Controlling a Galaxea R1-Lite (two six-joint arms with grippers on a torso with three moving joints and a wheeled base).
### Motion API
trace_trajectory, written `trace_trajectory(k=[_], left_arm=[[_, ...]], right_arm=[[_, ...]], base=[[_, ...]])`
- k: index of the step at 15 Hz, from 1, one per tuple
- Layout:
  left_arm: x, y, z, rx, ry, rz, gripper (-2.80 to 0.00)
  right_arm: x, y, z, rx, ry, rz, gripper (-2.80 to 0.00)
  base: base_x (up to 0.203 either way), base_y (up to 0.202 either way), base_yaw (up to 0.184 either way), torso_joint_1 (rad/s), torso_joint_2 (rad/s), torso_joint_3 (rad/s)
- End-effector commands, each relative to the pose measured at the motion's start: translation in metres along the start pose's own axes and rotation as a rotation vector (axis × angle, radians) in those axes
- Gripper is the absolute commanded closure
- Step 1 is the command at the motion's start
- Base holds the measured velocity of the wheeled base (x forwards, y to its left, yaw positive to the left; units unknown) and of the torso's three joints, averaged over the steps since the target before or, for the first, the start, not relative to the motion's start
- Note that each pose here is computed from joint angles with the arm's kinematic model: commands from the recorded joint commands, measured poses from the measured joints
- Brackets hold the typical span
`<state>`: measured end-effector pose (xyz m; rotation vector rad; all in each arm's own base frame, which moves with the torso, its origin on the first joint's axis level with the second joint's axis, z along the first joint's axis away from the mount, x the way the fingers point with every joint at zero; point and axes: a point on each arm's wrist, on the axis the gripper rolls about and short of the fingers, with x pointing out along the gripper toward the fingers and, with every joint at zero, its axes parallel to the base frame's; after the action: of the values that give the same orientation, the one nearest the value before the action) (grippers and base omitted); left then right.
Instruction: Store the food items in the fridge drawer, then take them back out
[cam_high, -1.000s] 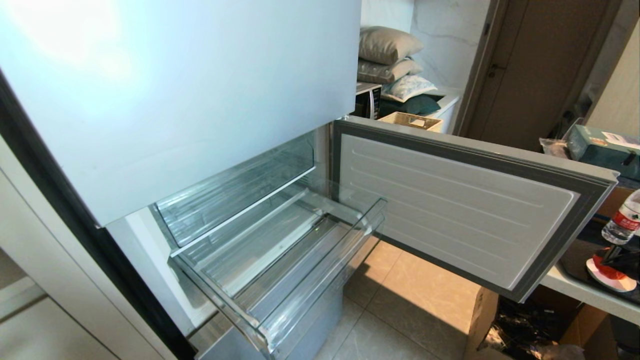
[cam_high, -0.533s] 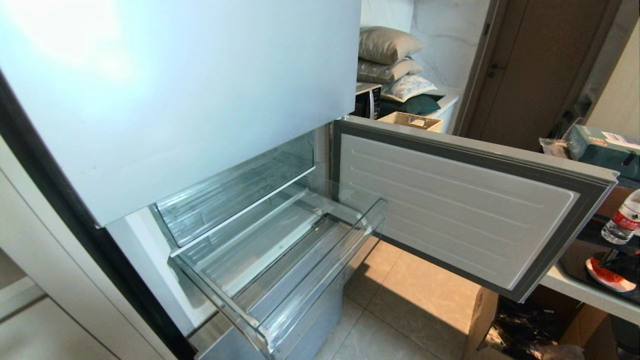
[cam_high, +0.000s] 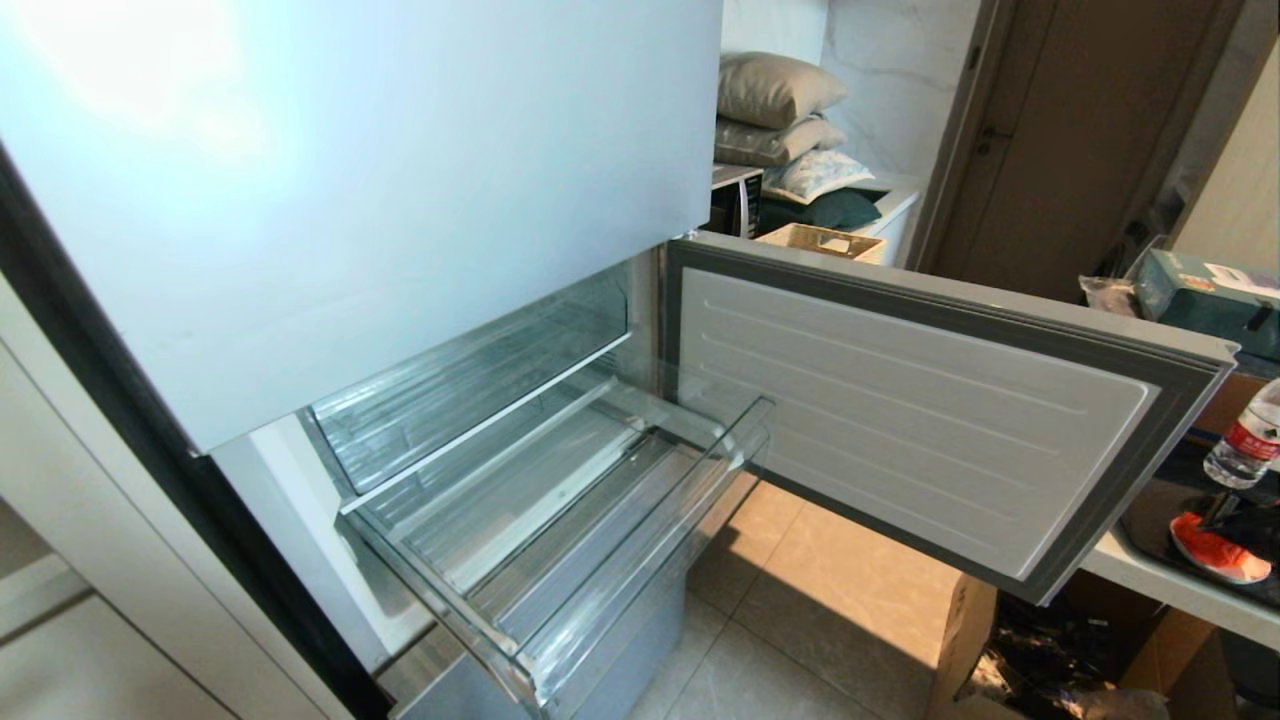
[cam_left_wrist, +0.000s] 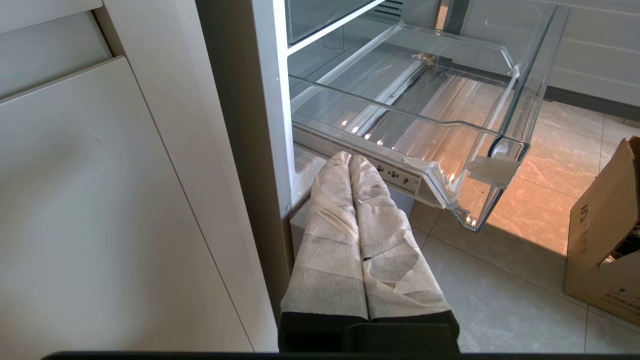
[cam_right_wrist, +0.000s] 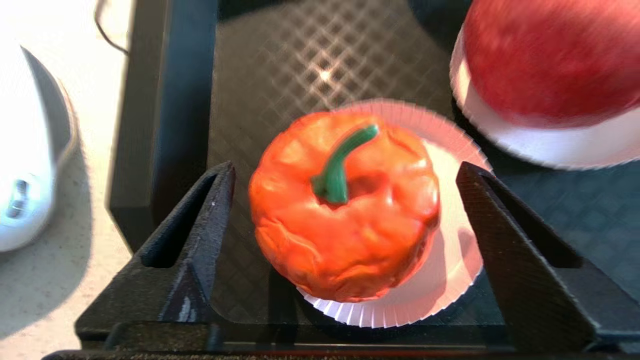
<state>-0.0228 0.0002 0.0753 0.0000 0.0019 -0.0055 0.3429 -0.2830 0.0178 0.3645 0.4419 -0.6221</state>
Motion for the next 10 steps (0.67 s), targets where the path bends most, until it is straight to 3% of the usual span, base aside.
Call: trace_trajectory(k=[1, 4, 5, 10], left_arm=[[0.000, 0.000, 0.000, 0.000, 0.000, 0.000, 0.00], [0.000, 0.000, 0.000, 0.000, 0.001, 0.000, 0.00], [0.000, 0.000, 0.000, 0.000, 0.001, 0.001, 0.00], [0.000, 0.000, 0.000, 0.000, 0.000, 0.001, 0.00]], right_arm=[[-0.012, 0.003, 0.016, -0.004, -0.045, 0.007, -2.80], [-0.040, 0.010, 0.038, -0.007, -0.102, 0.017, -2.80], [-0.053, 0.012, 0.042, -0.008, -0.111, 0.018, 0.00], [-0.156, 0.024, 0.073, 0.008, -0.240, 0.036, 0.00]], base=[[0.000, 0.000, 0.000, 0.000, 0.00, 0.000], [0.000, 0.000, 0.000, 0.000, 0.00, 0.000], [0.000, 0.000, 0.000, 0.000, 0.00, 0.000], [0.000, 0.000, 0.000, 0.000, 0.00, 0.000]])
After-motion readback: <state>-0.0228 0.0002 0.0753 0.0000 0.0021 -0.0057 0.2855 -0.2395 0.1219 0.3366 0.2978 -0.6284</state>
